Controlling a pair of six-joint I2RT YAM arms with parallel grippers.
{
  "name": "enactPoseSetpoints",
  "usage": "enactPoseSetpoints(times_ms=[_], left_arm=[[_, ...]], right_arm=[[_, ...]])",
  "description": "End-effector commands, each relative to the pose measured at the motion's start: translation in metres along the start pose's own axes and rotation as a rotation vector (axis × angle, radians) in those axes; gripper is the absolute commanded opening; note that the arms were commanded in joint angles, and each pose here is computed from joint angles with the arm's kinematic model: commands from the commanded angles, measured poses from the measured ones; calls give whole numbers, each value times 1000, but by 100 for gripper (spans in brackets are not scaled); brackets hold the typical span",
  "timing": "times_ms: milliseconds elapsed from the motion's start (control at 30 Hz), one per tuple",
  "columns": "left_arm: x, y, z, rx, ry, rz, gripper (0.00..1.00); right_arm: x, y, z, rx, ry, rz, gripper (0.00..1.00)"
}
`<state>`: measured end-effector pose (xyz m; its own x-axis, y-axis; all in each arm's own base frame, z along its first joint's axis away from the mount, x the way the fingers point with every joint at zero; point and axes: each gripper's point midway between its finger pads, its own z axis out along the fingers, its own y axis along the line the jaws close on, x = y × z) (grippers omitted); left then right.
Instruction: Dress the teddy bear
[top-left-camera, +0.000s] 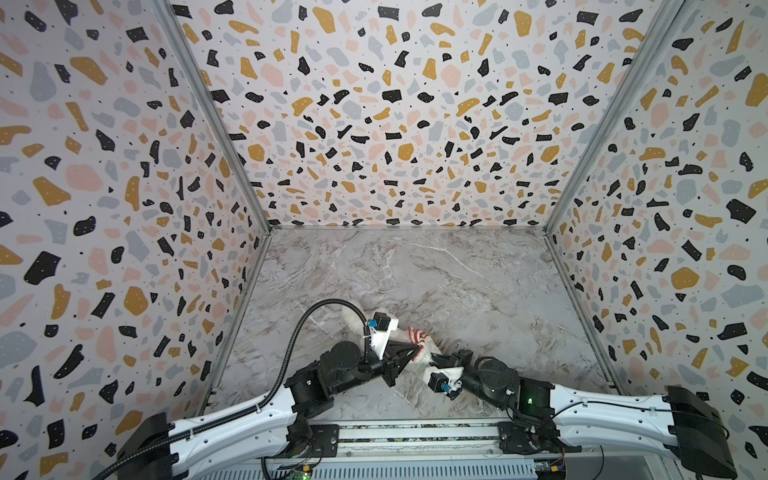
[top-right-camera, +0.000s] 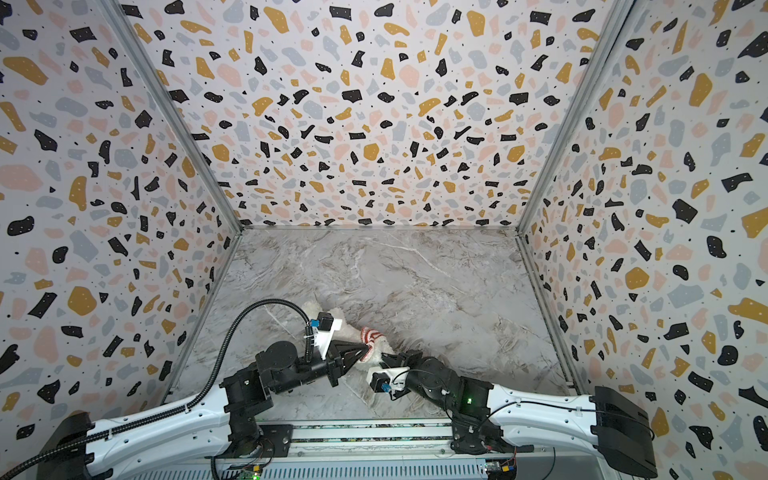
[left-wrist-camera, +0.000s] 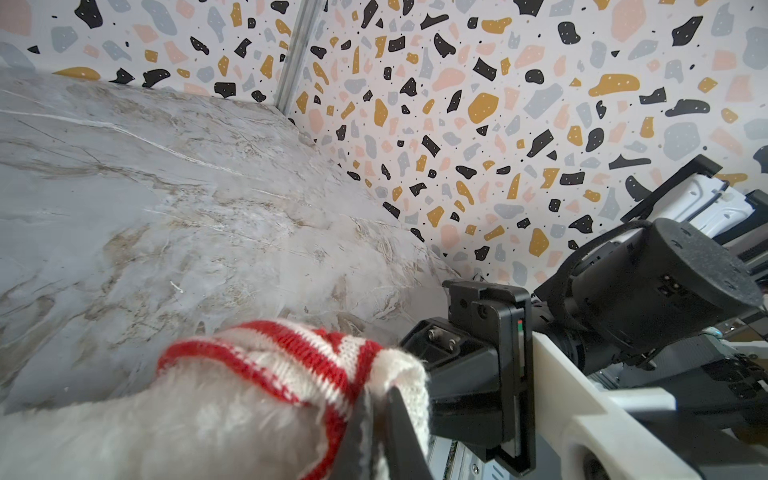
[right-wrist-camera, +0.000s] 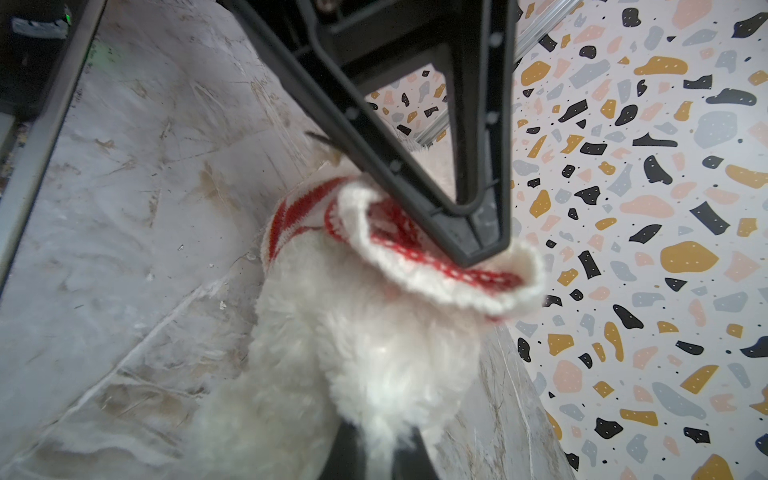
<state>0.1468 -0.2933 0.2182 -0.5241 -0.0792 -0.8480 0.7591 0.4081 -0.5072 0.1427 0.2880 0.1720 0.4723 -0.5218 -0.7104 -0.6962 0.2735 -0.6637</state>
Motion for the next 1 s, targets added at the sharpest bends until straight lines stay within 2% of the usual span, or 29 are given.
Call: enactPoseSetpoints(times_ms=[0, 167, 400, 500, 600, 700, 767, 967], left_arm=[[-10, -13, -2, 49, -30, 11, 19], [-19, -3, -19, -26, -70, 21, 22], [-34, 34, -37, -233, -111, -5, 17], [-35, 50, -37, -271, -107, -41, 15], [-25, 47, -28, -236, -51, -23, 16], [-8, 34, -16, -131, 26, -18, 28], [1, 34, -11, -114, 65, -20, 31], [8, 23, -9, -37, 86, -17, 35]], right_arm=[[-16, -18, -6, 76, -69, 26, 0], [-12, -16, -8, 80, -65, 21, 0], [-9, -9, -6, 68, -60, 6, 0], [-9, -8, -6, 67, -60, 4, 0], [-8, -8, -6, 67, -59, 3, 0], [-8, -8, -5, 67, -58, 1, 0], [-8, -8, -5, 67, -57, -1, 0], [-9, -8, -4, 68, -56, 0, 0]])
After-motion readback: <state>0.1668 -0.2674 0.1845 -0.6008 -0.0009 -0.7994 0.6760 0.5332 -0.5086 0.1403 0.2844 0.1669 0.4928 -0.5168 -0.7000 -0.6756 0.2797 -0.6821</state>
